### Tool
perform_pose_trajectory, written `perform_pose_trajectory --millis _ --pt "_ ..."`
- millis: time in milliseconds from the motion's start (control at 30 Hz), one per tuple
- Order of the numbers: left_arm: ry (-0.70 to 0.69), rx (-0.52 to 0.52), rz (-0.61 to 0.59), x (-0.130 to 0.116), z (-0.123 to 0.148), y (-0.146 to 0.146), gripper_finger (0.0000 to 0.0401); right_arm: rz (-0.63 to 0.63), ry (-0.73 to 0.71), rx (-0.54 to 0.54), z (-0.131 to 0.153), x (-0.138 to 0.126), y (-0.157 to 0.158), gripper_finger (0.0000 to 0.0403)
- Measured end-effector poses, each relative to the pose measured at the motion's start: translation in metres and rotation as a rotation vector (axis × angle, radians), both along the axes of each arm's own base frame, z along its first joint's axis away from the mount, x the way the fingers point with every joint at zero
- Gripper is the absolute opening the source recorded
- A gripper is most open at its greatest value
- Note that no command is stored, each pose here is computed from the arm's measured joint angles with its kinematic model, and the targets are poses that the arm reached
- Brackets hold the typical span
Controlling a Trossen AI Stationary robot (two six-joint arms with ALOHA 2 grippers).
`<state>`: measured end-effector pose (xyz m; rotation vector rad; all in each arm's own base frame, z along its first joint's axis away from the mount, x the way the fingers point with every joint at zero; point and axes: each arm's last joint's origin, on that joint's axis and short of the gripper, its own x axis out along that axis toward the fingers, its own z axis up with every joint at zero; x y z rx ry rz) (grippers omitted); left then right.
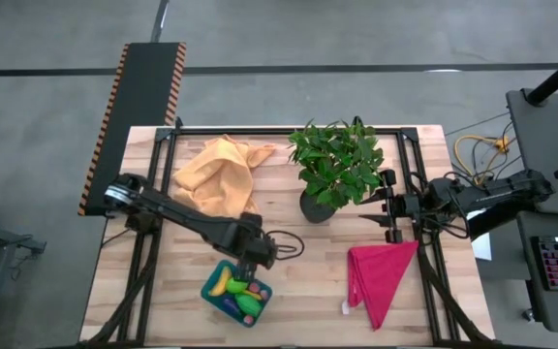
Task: Pick and placing Produce into tupperware
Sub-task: Put the red tomato into the blue bin
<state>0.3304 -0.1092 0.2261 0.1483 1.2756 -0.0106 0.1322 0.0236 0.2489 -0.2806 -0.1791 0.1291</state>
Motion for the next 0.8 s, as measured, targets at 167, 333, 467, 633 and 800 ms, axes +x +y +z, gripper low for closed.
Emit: perform_pose_trajectory --millis 167,333,467,633,800 --pt "0.022 -0.021 0.080 -0.006 0.022 -0.015 0.0237 0.000 0.000 0.002 0.000 0.000 0.000 0.0130" --pt "0.011 -0.057 0.124 -0.014 0.035 -0.037 0.0237 0.000 0.000 0.002 0.000 0.000 0.000 0.0130" --pt "0.040 -0.082 0.201 -0.026 0.036 -0.053 0.0237 0.000 0.000 0.002 0.000 0.000 0.000 0.0130" --pt "0.091 -0.088 0.315 -0.041 0.034 -0.066 0.0237 0.000 0.000 0.002 0.000 0.000 0.000 0.0130" --pt "0.095 -0.104 0.371 -0.047 0.032 -0.074 0.0237 0.001 0.000 0.002 0.000 0.000 0.000 0.0130"
